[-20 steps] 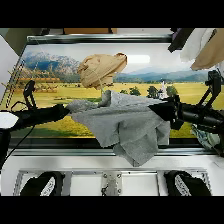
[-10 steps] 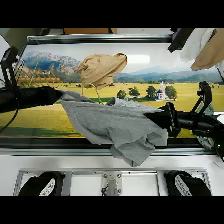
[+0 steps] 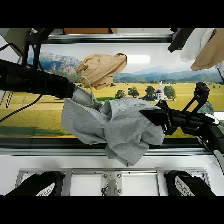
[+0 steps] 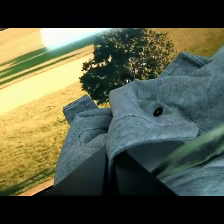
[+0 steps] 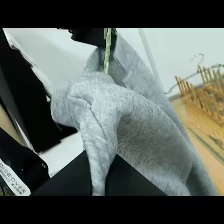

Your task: Fold the clothes and pants, and hang the long-sleeved shirts on hangers.

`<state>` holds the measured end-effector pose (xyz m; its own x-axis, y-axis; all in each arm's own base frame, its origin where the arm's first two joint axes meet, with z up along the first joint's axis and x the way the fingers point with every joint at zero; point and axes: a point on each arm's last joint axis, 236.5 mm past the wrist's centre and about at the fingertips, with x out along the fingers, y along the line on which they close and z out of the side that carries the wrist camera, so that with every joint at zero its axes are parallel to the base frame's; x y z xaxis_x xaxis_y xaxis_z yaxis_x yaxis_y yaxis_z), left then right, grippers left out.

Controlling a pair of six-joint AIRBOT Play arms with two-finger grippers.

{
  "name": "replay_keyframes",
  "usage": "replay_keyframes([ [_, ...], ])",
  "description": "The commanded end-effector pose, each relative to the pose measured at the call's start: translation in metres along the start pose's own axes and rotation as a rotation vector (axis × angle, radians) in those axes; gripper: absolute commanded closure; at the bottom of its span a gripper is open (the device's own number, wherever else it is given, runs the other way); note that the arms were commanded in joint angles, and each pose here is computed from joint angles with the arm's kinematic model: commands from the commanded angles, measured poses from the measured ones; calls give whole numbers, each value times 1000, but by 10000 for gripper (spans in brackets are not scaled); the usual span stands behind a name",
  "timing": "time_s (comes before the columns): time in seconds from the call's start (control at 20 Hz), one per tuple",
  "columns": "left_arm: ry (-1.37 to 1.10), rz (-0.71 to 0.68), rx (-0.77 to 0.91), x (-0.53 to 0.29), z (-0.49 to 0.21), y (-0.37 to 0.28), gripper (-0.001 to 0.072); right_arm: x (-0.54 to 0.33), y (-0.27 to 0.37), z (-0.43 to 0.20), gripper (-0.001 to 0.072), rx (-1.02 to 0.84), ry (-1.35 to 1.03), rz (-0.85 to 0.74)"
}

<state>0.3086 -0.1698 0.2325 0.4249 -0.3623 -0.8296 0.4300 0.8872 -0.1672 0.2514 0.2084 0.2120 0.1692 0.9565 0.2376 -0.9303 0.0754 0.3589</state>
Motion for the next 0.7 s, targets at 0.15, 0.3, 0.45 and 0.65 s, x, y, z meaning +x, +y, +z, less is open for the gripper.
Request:
replay_keyframes([
  [0.15, 88, 36, -33, -3, -9, 10, 692, 10, -9, 9, 699, 12, -76, -6],
  [0.3, 82, 34, -29, -3, -8, 9, 685, 10, -9, 9, 699, 34, -76, -7],
  [0.45, 76, 29, -28, -4, -7, 8, 189, 10, -10, 8, 699, 49, -72, -8],
  [0.65, -9, 28, -19, -23, 1, 5, 189, 10, -11, 8, 699, 60, -72, -15],
])
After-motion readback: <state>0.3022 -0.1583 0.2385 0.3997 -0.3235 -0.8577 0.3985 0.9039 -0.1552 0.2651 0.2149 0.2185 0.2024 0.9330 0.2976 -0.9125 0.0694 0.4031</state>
